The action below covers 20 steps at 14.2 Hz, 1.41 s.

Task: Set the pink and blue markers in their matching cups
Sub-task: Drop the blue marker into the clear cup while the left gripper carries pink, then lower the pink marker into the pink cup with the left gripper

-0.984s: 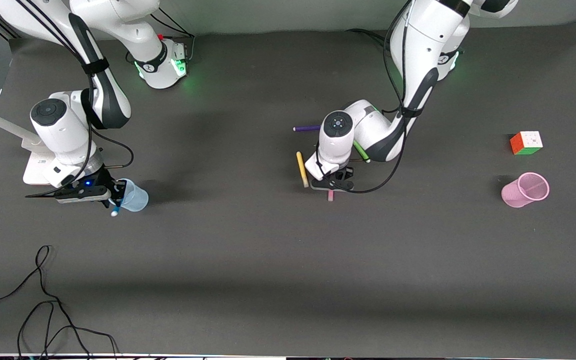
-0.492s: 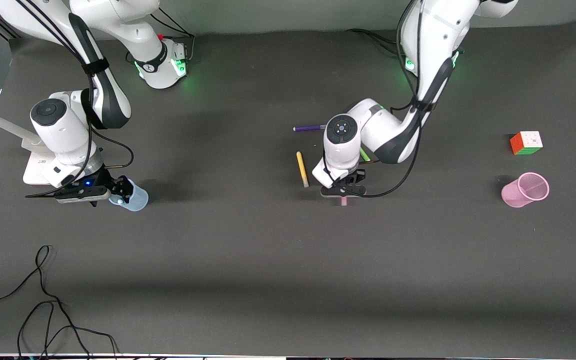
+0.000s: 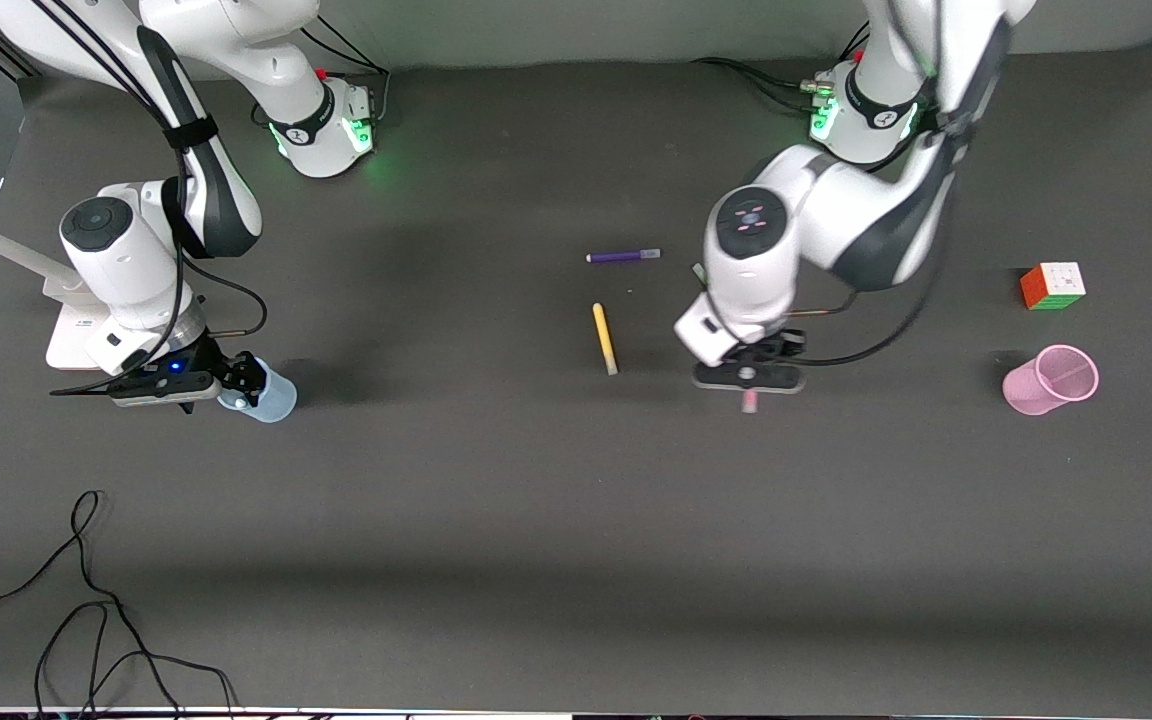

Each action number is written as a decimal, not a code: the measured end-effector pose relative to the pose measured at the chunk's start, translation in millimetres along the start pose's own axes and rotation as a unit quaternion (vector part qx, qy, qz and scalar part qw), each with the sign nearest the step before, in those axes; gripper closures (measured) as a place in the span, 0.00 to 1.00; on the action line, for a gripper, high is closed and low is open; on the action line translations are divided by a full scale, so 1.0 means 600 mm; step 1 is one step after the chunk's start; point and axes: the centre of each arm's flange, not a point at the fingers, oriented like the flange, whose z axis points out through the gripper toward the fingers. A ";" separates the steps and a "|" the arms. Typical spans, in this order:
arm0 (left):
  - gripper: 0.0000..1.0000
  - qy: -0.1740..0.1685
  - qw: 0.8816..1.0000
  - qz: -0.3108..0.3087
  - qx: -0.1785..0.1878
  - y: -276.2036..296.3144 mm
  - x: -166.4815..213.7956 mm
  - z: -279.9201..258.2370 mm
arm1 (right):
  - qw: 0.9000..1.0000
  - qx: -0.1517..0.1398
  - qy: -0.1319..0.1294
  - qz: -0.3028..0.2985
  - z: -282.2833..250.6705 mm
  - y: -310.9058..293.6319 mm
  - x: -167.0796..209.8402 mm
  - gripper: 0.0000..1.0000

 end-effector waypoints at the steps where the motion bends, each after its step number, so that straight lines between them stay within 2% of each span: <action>1: 0.82 0.000 1.000 0.012 0.003 -0.026 0.001 -0.018 | 1.000 0.000 0.002 0.000 -0.003 0.000 0.002 0.00; 5: 0.82 0.010 0.997 0.081 0.010 -0.098 -0.012 -0.079 | 1.000 0.001 0.010 0.001 -0.020 0.002 0.010 0.00; 9: 0.82 0.013 0.993 0.113 -0.010 -0.210 -0.021 -0.107 | 1.000 0.003 -0.007 0.003 -0.053 0.004 0.014 0.00; 12: 0.82 0.014 0.988 0.151 -0.010 -0.294 -0.026 -0.109 | 1.000 0.006 -0.021 0.003 -0.092 0.002 0.015 0.00; 14: 0.82 0.019 0.983 0.181 -0.037 -0.349 -0.027 -0.111 | 0.999 0.010 -0.032 0.002 -0.123 -0.003 0.016 0.00; 18: 0.82 0.036 0.964 0.251 -0.082 -0.507 -0.041 -0.093 | 0.997 0.038 -0.067 0.021 -0.211 -0.023 0.029 0.00; 20: 0.82 0.058 0.951 0.278 -0.124 -0.589 -0.060 -0.067 | 0.996 0.042 -0.079 0.021 -0.255 -0.022 0.037 0.00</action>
